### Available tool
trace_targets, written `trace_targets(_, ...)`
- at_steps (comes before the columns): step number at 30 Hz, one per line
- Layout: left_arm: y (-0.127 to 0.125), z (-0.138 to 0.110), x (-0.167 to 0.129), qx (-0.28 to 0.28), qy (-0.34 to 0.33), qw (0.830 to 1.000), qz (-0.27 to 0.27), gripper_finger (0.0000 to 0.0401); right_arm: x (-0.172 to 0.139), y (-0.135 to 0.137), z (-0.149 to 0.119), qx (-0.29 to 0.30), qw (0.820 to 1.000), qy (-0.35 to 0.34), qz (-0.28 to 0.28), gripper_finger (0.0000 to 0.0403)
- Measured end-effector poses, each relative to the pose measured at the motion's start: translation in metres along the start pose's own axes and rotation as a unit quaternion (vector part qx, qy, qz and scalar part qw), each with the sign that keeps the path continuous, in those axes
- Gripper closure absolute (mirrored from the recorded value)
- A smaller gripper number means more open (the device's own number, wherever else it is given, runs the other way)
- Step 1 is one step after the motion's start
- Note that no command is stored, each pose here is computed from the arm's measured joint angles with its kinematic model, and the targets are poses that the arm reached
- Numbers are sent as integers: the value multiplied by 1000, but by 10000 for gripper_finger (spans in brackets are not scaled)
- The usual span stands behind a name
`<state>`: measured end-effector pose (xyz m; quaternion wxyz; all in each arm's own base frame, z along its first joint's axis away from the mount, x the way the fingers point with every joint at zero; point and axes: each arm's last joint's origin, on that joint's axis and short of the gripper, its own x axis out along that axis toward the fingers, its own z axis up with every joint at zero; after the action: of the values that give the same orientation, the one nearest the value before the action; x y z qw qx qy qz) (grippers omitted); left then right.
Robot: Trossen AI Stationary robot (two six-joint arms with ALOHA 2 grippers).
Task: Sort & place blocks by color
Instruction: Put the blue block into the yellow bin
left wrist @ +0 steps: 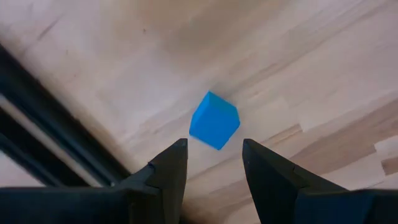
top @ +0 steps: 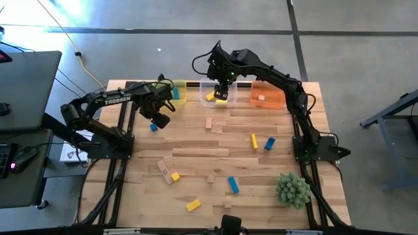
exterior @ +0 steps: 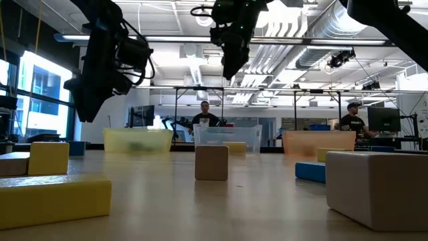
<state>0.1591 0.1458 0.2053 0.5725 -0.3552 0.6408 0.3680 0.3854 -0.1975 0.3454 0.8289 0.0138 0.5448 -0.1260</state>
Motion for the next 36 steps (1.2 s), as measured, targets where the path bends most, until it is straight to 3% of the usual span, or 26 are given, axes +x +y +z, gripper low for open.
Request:
trace_targets(5,-3,7,9,13,13,1000,4,222,0,0,0,-2,1000,0,0,188)
trace_targets(10,-7,14,27,65,64,996,0,199,0,0,0,-5,1000,-1,0,188)
trace_targets(24,-12,24,54,85,124,988,20,197,0,0,0,0,1000,-1,-1,188)
trace_targets(31,-13,28,65,97,139,985,29,208,0,0,0,11,1000,-1,-1,188)
trace_targets(36,-13,29,66,106,135,985,31,255,0,0,1,22,1000,-6,-2,188)
